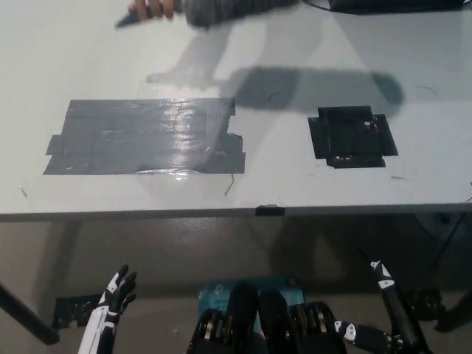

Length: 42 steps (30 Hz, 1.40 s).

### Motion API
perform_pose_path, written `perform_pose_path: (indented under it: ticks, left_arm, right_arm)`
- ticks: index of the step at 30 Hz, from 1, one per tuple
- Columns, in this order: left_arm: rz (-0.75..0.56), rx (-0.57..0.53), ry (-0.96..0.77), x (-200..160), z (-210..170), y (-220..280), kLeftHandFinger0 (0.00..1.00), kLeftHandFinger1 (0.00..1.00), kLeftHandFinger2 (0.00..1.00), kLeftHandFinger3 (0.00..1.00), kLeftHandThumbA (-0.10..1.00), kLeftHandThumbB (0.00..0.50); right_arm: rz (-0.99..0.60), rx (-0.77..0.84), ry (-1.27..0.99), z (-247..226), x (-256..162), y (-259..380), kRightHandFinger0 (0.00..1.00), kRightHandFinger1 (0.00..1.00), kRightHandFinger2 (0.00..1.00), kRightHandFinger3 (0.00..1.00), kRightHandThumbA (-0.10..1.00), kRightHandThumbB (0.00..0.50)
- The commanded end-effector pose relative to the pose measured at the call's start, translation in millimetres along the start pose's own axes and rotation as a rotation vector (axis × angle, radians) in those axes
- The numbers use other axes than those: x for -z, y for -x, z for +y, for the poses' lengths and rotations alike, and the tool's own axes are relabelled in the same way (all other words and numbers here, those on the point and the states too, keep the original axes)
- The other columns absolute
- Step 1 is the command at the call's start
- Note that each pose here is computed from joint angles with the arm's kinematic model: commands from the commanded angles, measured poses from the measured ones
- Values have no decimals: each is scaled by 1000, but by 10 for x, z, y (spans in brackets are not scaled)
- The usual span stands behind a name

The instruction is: A person hands a grey duster to the robot and the robot grabs it with its right hand and places it on the black marked spot infron tof it on the desk

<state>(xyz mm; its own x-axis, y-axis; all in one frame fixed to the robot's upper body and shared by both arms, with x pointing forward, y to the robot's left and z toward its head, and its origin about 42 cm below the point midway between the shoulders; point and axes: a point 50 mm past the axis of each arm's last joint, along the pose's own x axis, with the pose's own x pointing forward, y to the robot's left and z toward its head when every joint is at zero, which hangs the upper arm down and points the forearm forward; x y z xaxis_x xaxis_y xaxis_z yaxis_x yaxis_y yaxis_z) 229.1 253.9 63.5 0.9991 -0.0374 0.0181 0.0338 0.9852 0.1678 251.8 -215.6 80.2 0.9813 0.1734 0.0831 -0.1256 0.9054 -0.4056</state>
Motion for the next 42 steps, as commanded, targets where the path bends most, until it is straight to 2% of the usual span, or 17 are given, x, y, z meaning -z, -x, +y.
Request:
perform_pose_path:
  ticks: [1, 5, 9, 10, 11, 13, 16, 20, 22, 26, 29, 32, 42]
  left_arm:
    - [-38, 18, -10, -55, 26, -4, 1000, 1000, 1000, 1000, 1000, 142]
    - [-26, 36, -41, -44, 155, 64, 1000, 1000, 1000, 1000, 1000, 125]
    - [-9, 23, -51, -18, 251, 79, 1000, 1000, 1000, 1000, 1000, 146]
    - [-7, 20, -56, 2, 273, 80, 1000, 1000, 1000, 1000, 1000, 161]
    - [-2, 16, -61, -1, 284, 71, 1000, 1000, 1000, 1000, 1000, 167]
    - [-3, 14, -57, -10, 285, 50, 1000, 1000, 1000, 1000, 1000, 156]
    - [-6, 4, -44, -21, 273, 26, 1000, 1000, 1000, 1000, 997, 150]
    - [-8, -2, -40, -33, 249, 19, 1000, 1000, 1000, 1000, 988, 152]
    - [-12, -9, -38, -38, 249, 29, 1000, 1000, 1000, 1000, 986, 151]
    - [-24, -18, -42, -93, 260, -28, 1000, 1000, 1000, 1000, 980, 135]
    - [-39, -12, -39, -123, 245, -71, 1000, 1000, 1000, 1000, 972, 137]
    - [-42, -5, -48, -138, 244, -102, 1000, 1000, 1000, 1000, 996, 148]
    - [-41, -5, -32, -196, 266, -169, 1000, 1000, 1000, 1000, 982, 126]
  right_arm:
    - [-87, 53, 14, -48, -138, -15, 1000, 1000, 1000, 1000, 1000, 293]
    - [-85, 92, -2, 23, -231, 114, 1000, 1000, 1000, 1000, 987, 284]
    - [-230, 198, 62, -211, -717, 5, 1000, 1000, 1000, 1000, 955, 292]
    - [-318, 230, 136, -337, -954, -17, 1000, 1000, 1000, 1000, 907, 270]
    - [-379, 270, 229, -475, -1211, -60, 1000, 1000, 1000, 1000, 900, 285]
    - [-435, 308, 319, -615, -1465, -122, 1000, 1000, 1000, 1000, 902, 307]
    - [-494, 326, 487, -846, -1950, -355, 1000, 1000, 1000, 1000, 883, 396]
    - [-516, 319, 569, -914, -2222, -657, 1000, 1000, 1000, 1000, 808, 432]
    - [-511, 302, 603, -883, -2328, -841, 1000, 1000, 1000, 1000, 837, 438]
    - [-465, 244, 666, -806, -2451, -1218, 1000, 1000, 1000, 1000, 906, 432]
    - [-387, 187, 717, -758, -2389, -1588, 1000, 1000, 1000, 1000, 1000, 469]
    - [-297, 133, 778, -718, -2284, -1938, 1000, 1000, 1000, 1000, 1000, 500]
    - [-125, -34, 830, -577, -1876, -2474, 1000, 1000, 1000, 1000, 1000, 500]
